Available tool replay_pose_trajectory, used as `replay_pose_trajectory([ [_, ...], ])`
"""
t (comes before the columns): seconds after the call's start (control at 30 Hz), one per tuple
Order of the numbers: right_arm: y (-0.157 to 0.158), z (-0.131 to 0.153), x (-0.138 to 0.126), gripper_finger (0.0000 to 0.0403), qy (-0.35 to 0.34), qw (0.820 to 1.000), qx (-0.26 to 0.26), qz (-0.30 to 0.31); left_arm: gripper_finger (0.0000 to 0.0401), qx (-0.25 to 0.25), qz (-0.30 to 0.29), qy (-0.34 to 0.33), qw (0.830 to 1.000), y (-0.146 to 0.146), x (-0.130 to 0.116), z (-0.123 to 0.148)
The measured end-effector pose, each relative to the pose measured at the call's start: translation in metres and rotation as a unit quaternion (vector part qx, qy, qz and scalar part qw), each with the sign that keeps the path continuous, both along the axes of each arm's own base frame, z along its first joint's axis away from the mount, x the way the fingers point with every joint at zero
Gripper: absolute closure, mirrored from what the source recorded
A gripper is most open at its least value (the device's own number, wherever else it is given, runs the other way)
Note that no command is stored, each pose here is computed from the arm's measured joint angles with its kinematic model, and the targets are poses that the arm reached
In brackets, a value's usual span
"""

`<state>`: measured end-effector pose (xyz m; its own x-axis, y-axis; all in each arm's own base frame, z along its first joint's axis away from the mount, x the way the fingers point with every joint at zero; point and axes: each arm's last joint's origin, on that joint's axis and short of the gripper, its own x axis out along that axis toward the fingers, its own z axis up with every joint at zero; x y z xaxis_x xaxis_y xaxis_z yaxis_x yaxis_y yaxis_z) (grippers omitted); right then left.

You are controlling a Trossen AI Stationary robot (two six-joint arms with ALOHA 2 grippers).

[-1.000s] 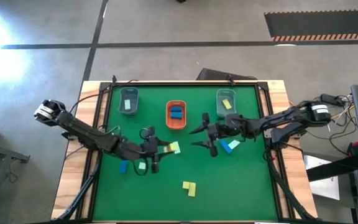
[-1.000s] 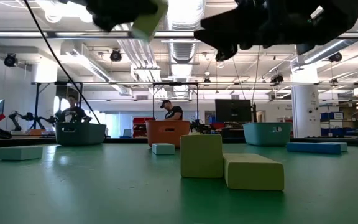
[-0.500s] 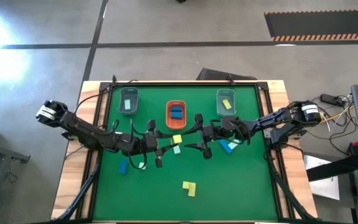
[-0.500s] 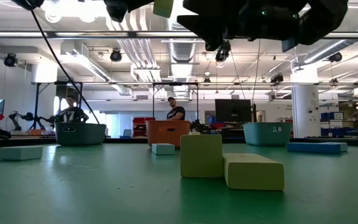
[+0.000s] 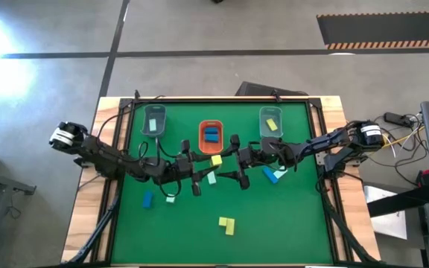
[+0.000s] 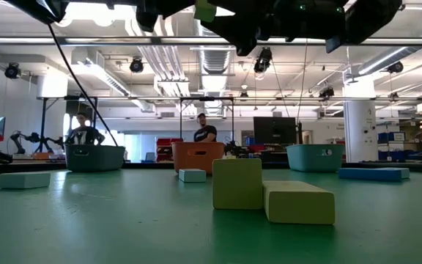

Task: Sort & place blocks by color
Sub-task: Put the yellow wooden block into the green bin

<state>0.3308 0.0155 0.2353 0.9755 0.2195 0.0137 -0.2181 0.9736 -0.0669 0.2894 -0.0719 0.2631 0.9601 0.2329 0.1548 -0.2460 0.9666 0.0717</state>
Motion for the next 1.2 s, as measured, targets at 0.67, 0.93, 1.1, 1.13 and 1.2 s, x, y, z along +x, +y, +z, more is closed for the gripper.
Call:
replay_pose_trajectory([
  [0.67, -0.0005, 0.0082, 0.0044, 0.0204, -0.022, 0.999, -0.042, 0.011, 0.0263, -0.019, -0.024, -0.001, 1.000, 0.0001, 0.0010, -0.0016],
  [0.93, -0.0007, 0.0075, 0.0041, 0.0283, -0.016, 0.999, -0.047, 0.011, 0.0260, -0.020, -0.020, -0.001, 1.000, 0.0027, 0.0016, -0.0018],
  [1.1, -0.0008, 0.0049, 0.0038, 0.0283, 0.001, 0.999, -0.046, 0.010, 0.0257, -0.019, -0.019, 0.003, 1.000, 0.0036, 0.0016, -0.0024],
  [1.13, -0.0008, 0.0042, 0.0038, 0.0283, 0.004, 0.999, -0.046, 0.010, 0.0255, -0.018, -0.018, 0.006, 1.000, 0.0038, 0.0016, -0.0027],
  [1.2, -0.0008, 0.0027, 0.0039, 0.0283, 0.014, 0.999, -0.046, 0.011, 0.0244, -0.017, -0.018, 0.012, 1.000, 0.0040, 0.0012, -0.0032],
])
